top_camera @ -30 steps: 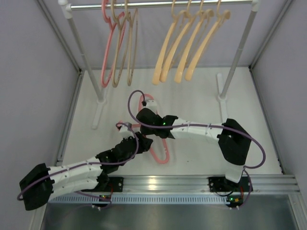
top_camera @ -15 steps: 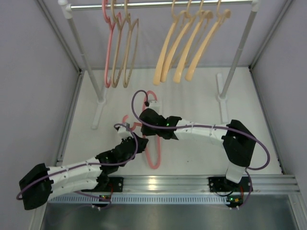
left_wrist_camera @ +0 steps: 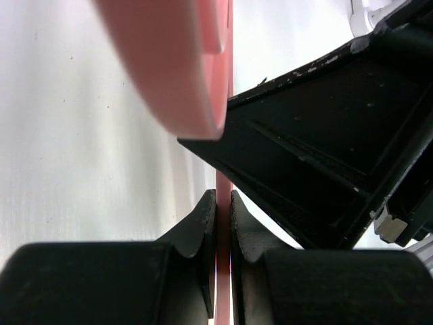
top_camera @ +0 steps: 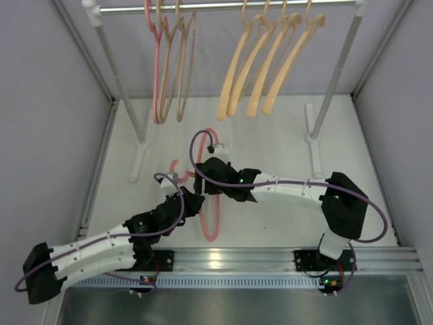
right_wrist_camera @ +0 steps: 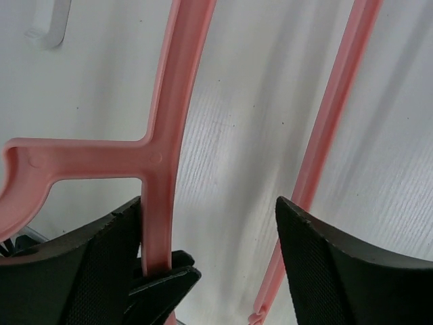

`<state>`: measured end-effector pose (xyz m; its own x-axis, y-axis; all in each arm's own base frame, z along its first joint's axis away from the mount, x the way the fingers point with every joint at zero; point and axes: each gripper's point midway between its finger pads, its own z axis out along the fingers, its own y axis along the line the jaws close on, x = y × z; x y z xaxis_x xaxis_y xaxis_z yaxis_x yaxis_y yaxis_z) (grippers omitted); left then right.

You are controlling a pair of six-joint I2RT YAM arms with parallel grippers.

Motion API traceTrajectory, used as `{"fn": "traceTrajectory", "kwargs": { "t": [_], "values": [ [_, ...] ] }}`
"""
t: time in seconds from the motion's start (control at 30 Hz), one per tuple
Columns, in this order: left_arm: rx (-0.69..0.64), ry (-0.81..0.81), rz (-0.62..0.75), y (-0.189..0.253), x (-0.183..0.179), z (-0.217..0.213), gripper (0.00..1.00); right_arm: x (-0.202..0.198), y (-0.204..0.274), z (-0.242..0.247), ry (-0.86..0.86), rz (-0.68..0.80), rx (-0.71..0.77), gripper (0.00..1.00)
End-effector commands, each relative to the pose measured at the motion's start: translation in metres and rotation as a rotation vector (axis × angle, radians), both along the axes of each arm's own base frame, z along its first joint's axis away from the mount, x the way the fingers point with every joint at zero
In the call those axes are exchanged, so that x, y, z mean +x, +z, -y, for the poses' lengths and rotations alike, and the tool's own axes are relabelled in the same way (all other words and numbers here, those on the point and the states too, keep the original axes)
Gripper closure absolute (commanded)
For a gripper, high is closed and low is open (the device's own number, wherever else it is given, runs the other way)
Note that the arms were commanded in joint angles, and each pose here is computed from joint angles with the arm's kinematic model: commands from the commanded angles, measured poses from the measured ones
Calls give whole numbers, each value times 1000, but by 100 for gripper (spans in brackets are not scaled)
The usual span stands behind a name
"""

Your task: Organize the hangers

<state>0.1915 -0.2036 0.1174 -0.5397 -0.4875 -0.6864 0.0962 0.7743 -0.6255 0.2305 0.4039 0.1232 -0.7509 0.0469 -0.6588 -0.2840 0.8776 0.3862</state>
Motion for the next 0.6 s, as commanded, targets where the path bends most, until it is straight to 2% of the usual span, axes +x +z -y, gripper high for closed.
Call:
{"fn": "traceTrajectory", "kwargs": {
  "t": [0.0,0.1,0.27,0.37,0.57],
  "values": [
    [-2,69,-3,21,3,-12,100,2,29,5,-29,69,42,25],
    [61,128,-49,14,1,-30,100,0,37,10,-35,83,54,23],
    [86,216,-65,29,4,-45,100,-3,53,19,-57,122,76,22],
    [156,256,-65,33,7,-54,100,-6,62,27,-68,137,95,21],
    [208,264,-89,23,8,-55,100,-10,78,38,-72,164,123,20]
  ]
}}
